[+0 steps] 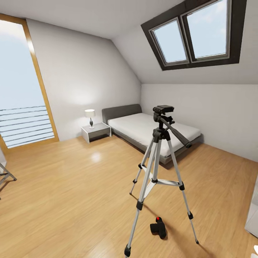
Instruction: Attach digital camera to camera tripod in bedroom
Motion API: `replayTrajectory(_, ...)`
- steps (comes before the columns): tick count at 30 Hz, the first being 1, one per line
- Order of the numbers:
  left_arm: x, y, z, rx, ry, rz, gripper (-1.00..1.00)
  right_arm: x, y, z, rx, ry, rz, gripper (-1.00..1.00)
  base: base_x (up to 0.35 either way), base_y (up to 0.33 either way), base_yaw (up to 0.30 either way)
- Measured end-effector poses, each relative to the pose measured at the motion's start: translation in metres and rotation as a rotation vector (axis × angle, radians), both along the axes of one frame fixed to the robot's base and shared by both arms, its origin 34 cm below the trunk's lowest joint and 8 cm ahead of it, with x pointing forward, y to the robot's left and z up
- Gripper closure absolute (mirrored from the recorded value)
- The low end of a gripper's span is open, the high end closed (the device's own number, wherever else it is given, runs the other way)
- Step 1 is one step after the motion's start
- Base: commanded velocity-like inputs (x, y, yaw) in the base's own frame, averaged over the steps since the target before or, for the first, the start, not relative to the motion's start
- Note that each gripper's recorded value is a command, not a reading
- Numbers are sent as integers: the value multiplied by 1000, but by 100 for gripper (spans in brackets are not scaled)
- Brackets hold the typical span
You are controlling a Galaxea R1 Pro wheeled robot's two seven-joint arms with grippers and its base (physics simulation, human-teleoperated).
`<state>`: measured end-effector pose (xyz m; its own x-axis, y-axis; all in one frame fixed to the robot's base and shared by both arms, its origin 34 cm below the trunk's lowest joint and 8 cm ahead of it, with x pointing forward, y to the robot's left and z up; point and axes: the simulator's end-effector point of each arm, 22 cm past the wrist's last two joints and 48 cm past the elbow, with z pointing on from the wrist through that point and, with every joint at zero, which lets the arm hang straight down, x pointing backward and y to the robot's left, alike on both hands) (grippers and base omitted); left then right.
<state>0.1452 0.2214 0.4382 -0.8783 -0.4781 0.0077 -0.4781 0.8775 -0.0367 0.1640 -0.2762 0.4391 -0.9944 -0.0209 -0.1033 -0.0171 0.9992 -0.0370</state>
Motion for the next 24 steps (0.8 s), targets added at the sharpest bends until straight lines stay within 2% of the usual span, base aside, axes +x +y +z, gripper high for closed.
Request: replayTrajectory(24,0,1,0,-1,-1,0,-100,-1,-1,0,-2,7,1,-100,0,0,-1)
